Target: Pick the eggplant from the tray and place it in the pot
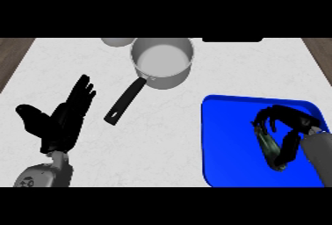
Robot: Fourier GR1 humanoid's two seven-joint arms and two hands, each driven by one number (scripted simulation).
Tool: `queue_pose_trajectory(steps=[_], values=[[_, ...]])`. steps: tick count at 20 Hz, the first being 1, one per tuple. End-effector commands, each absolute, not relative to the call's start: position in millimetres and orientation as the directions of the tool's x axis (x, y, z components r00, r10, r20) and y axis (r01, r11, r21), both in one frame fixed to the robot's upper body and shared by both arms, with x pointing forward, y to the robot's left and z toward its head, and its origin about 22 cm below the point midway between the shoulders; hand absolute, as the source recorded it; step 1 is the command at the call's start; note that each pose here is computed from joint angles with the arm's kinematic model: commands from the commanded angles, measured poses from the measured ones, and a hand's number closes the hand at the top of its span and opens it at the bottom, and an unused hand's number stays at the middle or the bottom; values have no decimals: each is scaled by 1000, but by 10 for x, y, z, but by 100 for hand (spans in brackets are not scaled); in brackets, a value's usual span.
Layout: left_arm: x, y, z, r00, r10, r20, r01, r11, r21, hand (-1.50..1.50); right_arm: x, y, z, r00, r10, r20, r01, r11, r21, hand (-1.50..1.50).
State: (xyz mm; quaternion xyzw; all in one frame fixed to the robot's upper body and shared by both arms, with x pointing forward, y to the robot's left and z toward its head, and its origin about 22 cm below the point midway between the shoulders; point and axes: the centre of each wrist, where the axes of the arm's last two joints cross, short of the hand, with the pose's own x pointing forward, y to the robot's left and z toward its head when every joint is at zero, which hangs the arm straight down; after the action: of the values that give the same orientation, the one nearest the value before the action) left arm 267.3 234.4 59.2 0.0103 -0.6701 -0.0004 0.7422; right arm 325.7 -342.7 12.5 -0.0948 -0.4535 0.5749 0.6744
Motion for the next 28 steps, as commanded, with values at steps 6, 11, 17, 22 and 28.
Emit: queue_pose_trajectory(steps=[6,11,17,22,28], values=[[2629,2473,534,131,-20,991,-79,996,30,0,3207,-3010,-170,418,834,361,-409,528,-744,150],[2624,2471,519,144,-30,989,-73,996,41,0,3312,-2553,33,537,782,316,-211,487,-848,150],[2602,2460,494,157,-32,987,-61,997,42,0,3442,-1702,612,566,734,375,90,397,-913,150],[2610,2399,497,163,-27,986,-31,999,32,0,3366,-956,1279,532,736,419,295,303,-906,150],[2677,2292,529,142,-30,989,24,999,27,0,3039,-262,2067,426,809,406,505,160,-848,150]])
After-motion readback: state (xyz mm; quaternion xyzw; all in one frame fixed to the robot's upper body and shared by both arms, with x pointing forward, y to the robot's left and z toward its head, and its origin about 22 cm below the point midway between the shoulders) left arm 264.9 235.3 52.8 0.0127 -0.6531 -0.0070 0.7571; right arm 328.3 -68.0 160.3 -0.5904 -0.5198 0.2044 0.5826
